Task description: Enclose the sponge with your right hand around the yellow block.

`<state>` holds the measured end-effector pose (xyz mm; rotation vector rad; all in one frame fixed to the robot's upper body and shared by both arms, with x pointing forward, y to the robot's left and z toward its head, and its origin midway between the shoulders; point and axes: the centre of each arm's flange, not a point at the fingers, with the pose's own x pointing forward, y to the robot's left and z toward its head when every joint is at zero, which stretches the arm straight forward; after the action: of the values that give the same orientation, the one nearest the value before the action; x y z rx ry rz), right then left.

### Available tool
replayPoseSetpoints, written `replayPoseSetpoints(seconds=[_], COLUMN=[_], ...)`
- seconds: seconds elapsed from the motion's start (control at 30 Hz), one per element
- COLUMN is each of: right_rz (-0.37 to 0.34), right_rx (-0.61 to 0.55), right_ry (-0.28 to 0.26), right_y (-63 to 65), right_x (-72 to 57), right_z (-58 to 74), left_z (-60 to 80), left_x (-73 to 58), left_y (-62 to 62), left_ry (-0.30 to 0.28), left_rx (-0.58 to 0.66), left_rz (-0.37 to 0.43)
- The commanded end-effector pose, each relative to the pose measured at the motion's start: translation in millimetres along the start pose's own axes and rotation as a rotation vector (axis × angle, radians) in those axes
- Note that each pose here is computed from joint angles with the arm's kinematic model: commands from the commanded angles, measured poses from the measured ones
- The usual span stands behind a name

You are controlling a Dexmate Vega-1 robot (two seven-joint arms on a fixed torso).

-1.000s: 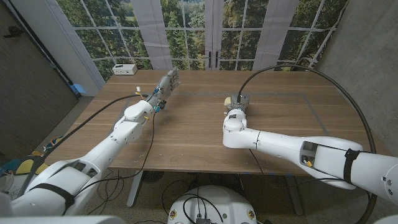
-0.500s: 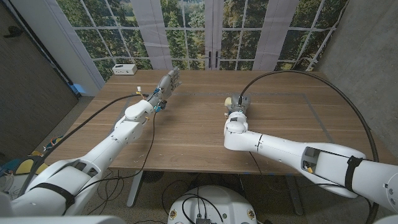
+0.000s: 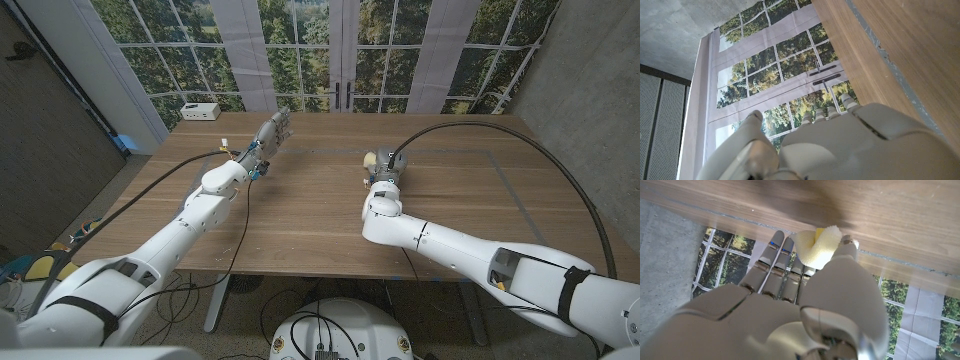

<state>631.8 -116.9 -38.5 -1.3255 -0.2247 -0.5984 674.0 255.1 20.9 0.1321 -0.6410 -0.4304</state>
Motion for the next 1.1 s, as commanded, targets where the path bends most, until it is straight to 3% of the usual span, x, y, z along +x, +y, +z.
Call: replayPoseSetpoints(seconds=[0.03, 0.5, 0.67, 0.8, 1.1], right_rz=[-0.030, -0.016, 0.005, 0.063, 0.088], right_rx=[0.079, 0.231, 0.294, 0.411, 0.488], right_ry=[0.006, 0.028, 0.024, 0.027, 0.034], right_y=[-9.0, -16.8, -18.9, -20.2, -25.4], right_x=[-0.8, 0.0, 1.1, 4.2, 5.7], right_z=[-4.7, -13.9, -18.2, -25.5, -32.3], left_z=[1.5, 3.8, 4.8, 5.6, 6.7], left_x=[-4.4, -9.2, -10.9, -12.3, -17.6], left_y=[-0.3, -1.3, -2.2, -2.9, -4.7], left_ry=[-0.005, -0.009, -0.011, -0.012, -0.014], left_rx=[-0.001, 0.005, 0.005, 0.005, 0.008], left_rz=[0.004, 0.006, 0.006, 0.009, 0.012])
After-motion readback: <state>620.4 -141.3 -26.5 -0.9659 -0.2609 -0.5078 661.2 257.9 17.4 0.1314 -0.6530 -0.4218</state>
